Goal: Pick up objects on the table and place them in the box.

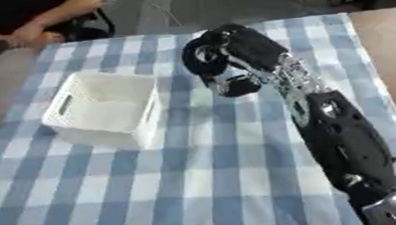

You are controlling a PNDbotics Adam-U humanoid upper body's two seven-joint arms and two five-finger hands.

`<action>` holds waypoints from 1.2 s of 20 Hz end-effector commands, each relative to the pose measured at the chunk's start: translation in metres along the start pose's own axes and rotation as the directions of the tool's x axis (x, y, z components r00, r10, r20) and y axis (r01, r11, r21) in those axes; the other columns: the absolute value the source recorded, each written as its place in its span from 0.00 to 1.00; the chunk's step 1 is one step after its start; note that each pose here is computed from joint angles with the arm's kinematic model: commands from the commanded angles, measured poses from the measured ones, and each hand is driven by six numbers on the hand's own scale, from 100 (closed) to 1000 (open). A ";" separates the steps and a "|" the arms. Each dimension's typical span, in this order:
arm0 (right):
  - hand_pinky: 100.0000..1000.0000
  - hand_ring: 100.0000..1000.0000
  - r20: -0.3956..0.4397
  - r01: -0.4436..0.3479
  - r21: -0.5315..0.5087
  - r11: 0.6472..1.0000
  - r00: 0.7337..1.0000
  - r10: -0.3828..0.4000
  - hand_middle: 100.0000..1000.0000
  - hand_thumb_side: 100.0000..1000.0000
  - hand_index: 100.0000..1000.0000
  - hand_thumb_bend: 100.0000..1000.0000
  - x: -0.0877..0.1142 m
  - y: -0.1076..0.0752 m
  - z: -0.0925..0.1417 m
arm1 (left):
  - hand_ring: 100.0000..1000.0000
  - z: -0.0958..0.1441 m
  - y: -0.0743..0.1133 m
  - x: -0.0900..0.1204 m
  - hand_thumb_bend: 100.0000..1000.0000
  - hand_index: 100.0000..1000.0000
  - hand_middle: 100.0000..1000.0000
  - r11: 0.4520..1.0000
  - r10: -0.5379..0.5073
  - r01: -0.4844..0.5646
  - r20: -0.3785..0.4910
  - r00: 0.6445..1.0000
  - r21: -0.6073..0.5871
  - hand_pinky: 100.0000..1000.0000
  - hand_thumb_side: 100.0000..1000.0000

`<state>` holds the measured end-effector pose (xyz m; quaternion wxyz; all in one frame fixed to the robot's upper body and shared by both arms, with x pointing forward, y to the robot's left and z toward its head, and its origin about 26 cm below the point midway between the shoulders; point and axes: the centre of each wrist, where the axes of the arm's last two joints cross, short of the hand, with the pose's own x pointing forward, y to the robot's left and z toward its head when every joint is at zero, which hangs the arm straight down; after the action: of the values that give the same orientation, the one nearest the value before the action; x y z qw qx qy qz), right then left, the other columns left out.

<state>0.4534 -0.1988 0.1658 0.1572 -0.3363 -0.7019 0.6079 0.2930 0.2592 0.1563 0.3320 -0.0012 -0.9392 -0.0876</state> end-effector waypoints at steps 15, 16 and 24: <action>0.82 0.73 0.156 -0.050 -0.025 0.998 0.986 0.053 0.76 0.23 0.28 0.00 0.025 -0.020 -0.050 | 0.65 -0.010 -0.006 0.007 0.00 0.68 0.86 0.999 0.034 -0.033 0.046 0.998 -0.031 0.84 0.87; 0.82 0.73 0.157 -0.049 -0.026 0.998 0.986 0.053 0.76 0.23 0.28 0.00 0.026 -0.019 -0.050 | 0.65 -0.011 -0.006 0.007 0.00 0.68 0.86 0.999 0.037 -0.035 0.046 0.998 -0.033 0.84 0.87; 0.82 0.73 0.165 -0.048 -0.035 0.998 0.985 0.053 0.76 0.23 0.28 0.00 0.027 -0.020 -0.052 | 0.65 -0.013 -0.009 0.008 0.00 0.68 0.86 0.998 0.046 -0.044 0.052 0.998 -0.043 0.84 0.87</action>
<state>0.4593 -0.1492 0.1710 0.1008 -0.2964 -0.7060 0.6352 0.2955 0.2505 0.1603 0.3262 -0.0271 -0.9402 -0.0940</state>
